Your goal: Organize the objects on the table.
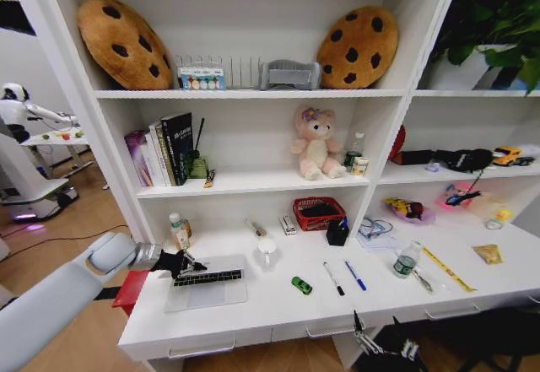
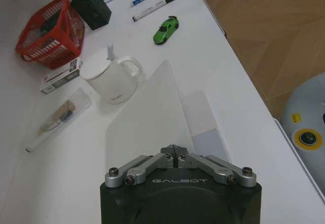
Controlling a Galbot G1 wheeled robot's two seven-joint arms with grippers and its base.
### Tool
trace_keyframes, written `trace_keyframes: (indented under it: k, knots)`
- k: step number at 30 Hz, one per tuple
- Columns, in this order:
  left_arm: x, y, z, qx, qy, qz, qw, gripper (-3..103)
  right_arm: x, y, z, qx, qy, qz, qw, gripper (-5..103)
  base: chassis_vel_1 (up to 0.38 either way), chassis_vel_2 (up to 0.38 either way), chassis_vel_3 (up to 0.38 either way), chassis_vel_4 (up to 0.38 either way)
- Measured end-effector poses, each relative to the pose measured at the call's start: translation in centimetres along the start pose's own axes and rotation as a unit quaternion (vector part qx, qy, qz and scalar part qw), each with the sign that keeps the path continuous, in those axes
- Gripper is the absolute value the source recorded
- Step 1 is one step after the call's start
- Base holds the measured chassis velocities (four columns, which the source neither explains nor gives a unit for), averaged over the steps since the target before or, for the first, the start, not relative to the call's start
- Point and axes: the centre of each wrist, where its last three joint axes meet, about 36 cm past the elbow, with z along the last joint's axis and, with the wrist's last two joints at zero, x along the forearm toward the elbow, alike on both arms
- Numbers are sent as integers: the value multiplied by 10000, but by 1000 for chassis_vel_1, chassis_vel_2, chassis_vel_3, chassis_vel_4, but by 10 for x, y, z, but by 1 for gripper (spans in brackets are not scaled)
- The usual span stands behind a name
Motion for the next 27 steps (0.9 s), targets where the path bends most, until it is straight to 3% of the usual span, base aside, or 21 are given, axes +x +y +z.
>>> trace_keyframes:
  k: [4,8,10,11,12,13,14,15,16,17,18,19,20,21,22,24,25,26,27]
  knots:
    - [-10,-11,4,-75,88,127,9999,0,1,1,2,12,11,7,10000,100,0,0,0,0]
    - [-15,-13,7,-80,83,22,9999,0,0,2,2,7,-3,0,10000,100,0,0,0,0]
    - [-17,-12,12,65,-77,-471,9988,0,-1,2,1,4,-19,-1,10000,100,0,0,0,0]
    - [-17,-12,12,65,-77,-471,9988,0,-1,2,1,4,-19,-1,10000,100,0,0,0,0]
    - [-16,-12,15,245,-211,-864,9957,0,-1,2,1,4,-17,0,10000,100,0,0,0,0]
    - [-13,-14,20,584,-333,-1389,9880,0,-2,2,0,8,-8,-5,10000,100,0,0,0,0]
    - [-13,-14,20,584,-333,-1389,9880,0,-2,2,0,8,-8,-5,10000,100,0,0,0,0]
    - [-10,-18,25,854,-343,-1764,9800,0,-2,2,0,10,-4,-12,10000,100,0,0,0,0]
    - [-4,-25,34,1234,-318,-2378,9629,3,-4,2,0,9,14,-35,10000,100,0,0,0,0]
    - [-4,-25,34,1234,-318,-2378,9629,3,-4,2,0,9,14,-35,10000,100,0,0,0,0]
    - [-2,-34,42,1602,-271,-3052,9383,9,-6,3,-1,7,17,-59,10000,100,0,0,0,0]
    - [-2,-34,42,1602,-271,-3052,9383,9,-6,3,-1,7,17,-59,10000,100,0,0,0,0]
    - [-3,-42,46,1935,-235,-3693,9086,14,-9,4,-3,7,3,-83,10000,100,0,0,0,0]
    - [-4,-51,45,2496,-188,-4505,8570,19,-15,5,-7,14,-27,-98,9999,100,0,0,0,0]
    - [-4,-51,45,2496,-188,-4505,8570,19,-15,5,-7,14,-27,-98,9999,100,0,0,0,0]
    - [-3,-67,33,3176,-108,-4877,8131,30,-20,4,-13,24,-69,-87,9999,100,0,0,0,0]
    - [-3,-67,33,3176,-108,-4877,8131,30,-20,4,-13,24,-69,-87,9999,100,0,0,0,0]
    - [-5,-81,29,3429,-140,-4969,7971,35,-23,4,-18,26,-103,-87,9999,100,0,0,0,0]
    - [-5,-81,29,3429,-140,-4969,7971,35,-23,4,-18,26,-103,-87,9999,100,0,0,0,0]
